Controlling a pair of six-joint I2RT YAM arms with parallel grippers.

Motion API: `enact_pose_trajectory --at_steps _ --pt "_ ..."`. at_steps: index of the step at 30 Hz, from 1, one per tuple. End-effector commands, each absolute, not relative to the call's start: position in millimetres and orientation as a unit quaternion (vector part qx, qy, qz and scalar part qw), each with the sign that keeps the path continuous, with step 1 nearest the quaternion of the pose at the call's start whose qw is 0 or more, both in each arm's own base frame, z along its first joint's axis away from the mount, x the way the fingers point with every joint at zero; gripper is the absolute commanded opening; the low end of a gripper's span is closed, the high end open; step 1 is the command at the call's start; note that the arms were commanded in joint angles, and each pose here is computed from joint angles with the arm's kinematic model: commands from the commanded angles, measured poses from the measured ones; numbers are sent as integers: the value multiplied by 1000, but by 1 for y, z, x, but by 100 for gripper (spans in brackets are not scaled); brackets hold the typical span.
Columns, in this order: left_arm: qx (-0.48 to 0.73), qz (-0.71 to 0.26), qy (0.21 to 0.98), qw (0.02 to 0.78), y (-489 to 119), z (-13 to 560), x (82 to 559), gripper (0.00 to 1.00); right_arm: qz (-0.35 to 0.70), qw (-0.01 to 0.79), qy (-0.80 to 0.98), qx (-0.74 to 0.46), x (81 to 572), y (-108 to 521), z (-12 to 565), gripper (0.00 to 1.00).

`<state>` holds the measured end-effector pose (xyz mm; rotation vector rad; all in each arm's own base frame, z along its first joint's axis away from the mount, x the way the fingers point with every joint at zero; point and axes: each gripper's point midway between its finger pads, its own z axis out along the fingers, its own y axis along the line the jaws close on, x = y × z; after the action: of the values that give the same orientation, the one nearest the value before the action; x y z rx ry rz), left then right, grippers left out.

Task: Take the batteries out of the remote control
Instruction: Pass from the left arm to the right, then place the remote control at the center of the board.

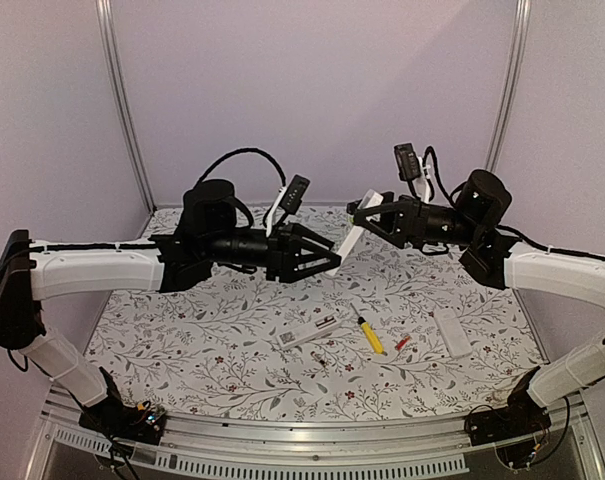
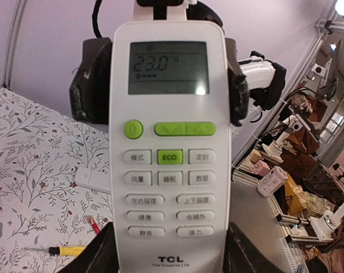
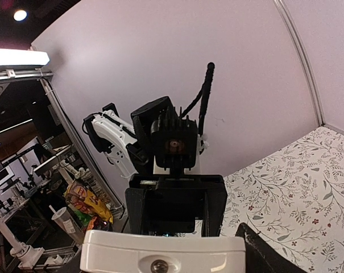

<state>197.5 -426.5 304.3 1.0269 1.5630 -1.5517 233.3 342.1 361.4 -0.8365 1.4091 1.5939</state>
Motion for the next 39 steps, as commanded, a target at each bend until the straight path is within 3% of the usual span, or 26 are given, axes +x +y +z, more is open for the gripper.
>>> enact_pose_trajectory --at_steps 1,11,13,17,20,29,33,39 --pt "415 -603 578 361 -431 316 190 36 655 405 542 -335 224 338 363 66" --pt "415 -592 590 359 -432 309 191 39 670 402 535 -320 223 336 369 38" --pt "411 -589 596 360 -432 307 193 50 669 405 536 -317 223 335 369 31" --pt "388 -572 621 369 -429 302 205 84 661 410 546 -311 227 335 365 30" --pt "365 -554 640 387 -415 301 219 96 640 419 567 -304 234 334 359 29" --pt "245 -429 745 448 -305 298 298 100 527 392 683 -319 248 333 299 28" --pt "155 -354 808 445 -239 275 333 100 471 357 720 -363 231 348 262 27" --pt "80 -312 837 443 -184 254 352 100 418 293 747 -426 200 383 211 25"
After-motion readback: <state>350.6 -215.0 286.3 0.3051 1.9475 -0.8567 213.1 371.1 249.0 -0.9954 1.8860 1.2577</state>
